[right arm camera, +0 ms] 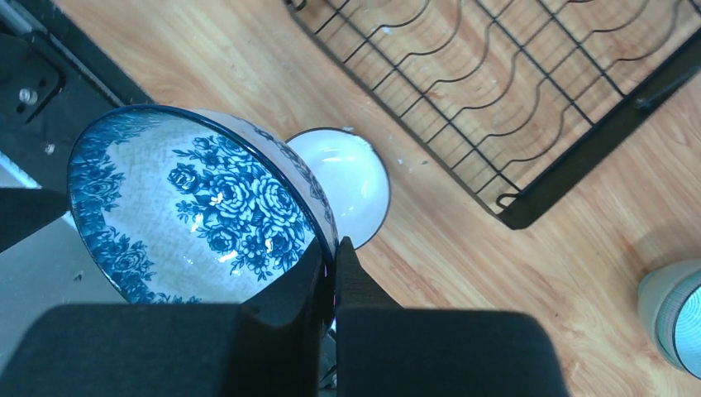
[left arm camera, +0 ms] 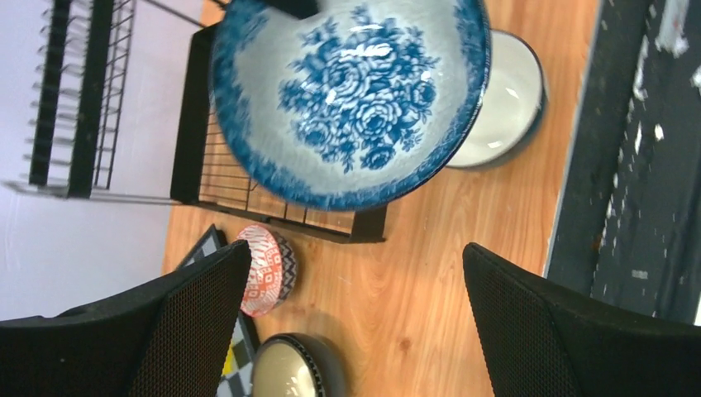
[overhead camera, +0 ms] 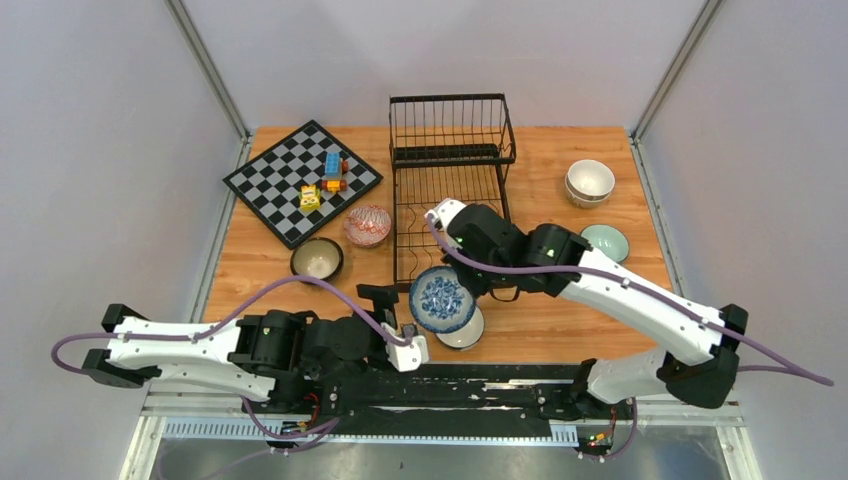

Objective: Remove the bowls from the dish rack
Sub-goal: Place the bowl with the bowl.

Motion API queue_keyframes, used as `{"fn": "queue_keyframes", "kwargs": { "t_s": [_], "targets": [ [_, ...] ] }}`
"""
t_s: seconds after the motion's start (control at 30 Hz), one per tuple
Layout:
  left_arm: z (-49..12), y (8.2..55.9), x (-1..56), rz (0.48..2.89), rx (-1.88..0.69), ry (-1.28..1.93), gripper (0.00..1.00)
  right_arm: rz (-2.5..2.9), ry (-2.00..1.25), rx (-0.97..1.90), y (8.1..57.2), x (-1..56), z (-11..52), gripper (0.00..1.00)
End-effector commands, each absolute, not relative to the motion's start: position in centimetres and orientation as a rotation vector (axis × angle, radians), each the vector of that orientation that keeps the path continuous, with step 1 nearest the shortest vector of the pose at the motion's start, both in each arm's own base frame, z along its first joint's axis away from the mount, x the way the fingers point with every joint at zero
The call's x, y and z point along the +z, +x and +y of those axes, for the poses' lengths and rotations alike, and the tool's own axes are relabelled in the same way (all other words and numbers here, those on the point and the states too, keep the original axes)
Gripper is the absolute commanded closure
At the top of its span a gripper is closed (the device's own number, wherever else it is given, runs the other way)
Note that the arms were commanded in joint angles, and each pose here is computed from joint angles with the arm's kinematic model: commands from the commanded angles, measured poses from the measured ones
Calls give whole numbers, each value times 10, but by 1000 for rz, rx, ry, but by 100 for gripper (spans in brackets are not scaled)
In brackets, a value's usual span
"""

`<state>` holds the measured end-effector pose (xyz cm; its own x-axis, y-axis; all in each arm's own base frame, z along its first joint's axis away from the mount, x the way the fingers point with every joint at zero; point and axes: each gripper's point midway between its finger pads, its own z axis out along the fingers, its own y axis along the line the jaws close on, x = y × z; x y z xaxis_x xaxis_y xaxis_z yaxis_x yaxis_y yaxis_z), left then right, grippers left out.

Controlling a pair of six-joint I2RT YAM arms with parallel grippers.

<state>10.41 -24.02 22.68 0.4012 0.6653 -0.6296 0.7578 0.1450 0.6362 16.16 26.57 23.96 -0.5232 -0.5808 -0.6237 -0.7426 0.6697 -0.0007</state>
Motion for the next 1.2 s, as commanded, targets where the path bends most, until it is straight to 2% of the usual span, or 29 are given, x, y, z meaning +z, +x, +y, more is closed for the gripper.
{"fn": "queue_keyframes", "kwargs": {
  "t_s": [0.0, 0.1, 0.2, 0.37, 0.43, 0.57, 0.9, 1.17],
  "targets": [
    [-239, 119, 251, 1452, -185, 1255, 0, 2245, -778, 338, 187, 256, 237, 100],
    [-239, 129, 249, 1554, -220, 1111, 0, 2238, -658, 375, 195, 256, 220, 100],
    [-249, 134, 253, 1661, -445, 845, 0, 2247, -577, 388, 199, 250, 208, 100],
    [-258, 156, 271, 1704, -790, 307, 0, 2259, -483, 373, 201, 236, 197, 100],
    [-258, 167, 280, 1747, -812, 120, 0, 2262, -444, 360, 203, 233, 194, 100],
    [-246, 185, 264, 1905, -689, -247, 0, 2276, -358, 331, 209, 229, 191, 100],
    [-261, 181, 253, 2051, -673, -466, 0, 2317, -176, 357, 216, 219, 194, 100],
    [-274, 185, 231, 2125, -500, -355, 0, 2377, -93, 381, 215, 207, 202, 100]
  ]
}}
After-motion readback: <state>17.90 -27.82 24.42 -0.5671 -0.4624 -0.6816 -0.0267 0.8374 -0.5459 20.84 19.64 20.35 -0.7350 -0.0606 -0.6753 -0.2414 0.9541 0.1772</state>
